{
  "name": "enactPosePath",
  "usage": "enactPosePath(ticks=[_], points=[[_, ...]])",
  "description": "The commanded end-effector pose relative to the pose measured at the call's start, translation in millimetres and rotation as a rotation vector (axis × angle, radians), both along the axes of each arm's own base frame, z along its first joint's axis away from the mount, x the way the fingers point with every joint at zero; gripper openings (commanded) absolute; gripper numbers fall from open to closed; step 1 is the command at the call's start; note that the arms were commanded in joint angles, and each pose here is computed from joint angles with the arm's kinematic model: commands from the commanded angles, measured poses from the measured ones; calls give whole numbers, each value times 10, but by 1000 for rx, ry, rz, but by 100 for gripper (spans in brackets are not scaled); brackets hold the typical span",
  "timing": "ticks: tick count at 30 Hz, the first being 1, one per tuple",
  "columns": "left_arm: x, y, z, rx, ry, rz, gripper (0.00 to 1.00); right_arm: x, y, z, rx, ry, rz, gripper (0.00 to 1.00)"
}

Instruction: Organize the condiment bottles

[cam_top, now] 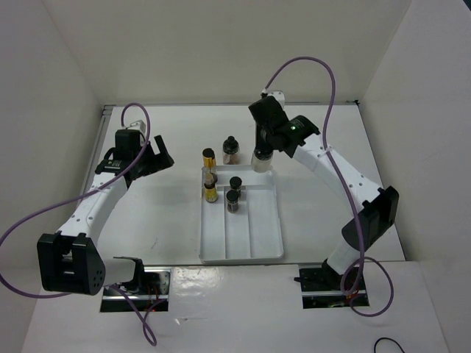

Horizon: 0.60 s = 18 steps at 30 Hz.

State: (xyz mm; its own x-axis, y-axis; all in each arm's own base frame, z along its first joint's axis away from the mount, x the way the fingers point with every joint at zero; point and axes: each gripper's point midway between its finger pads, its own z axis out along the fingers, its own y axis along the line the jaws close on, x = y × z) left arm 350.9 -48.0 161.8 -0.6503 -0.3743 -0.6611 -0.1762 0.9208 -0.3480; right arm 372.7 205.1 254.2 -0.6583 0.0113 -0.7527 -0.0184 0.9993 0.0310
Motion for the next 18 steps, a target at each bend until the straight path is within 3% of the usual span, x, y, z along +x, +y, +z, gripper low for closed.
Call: enactPosePath(ticks=[1,9,18], points=[[64,1,101,3,-49,-19,100,-311,-122,153,42,-10,-36,0],[35,2,124,3,-58,-19,100,-823,-115,82,121,52,-45,0],[-20,2,275,13,-107,-14,100,-1400,-79,-355,166,156,-45,0]])
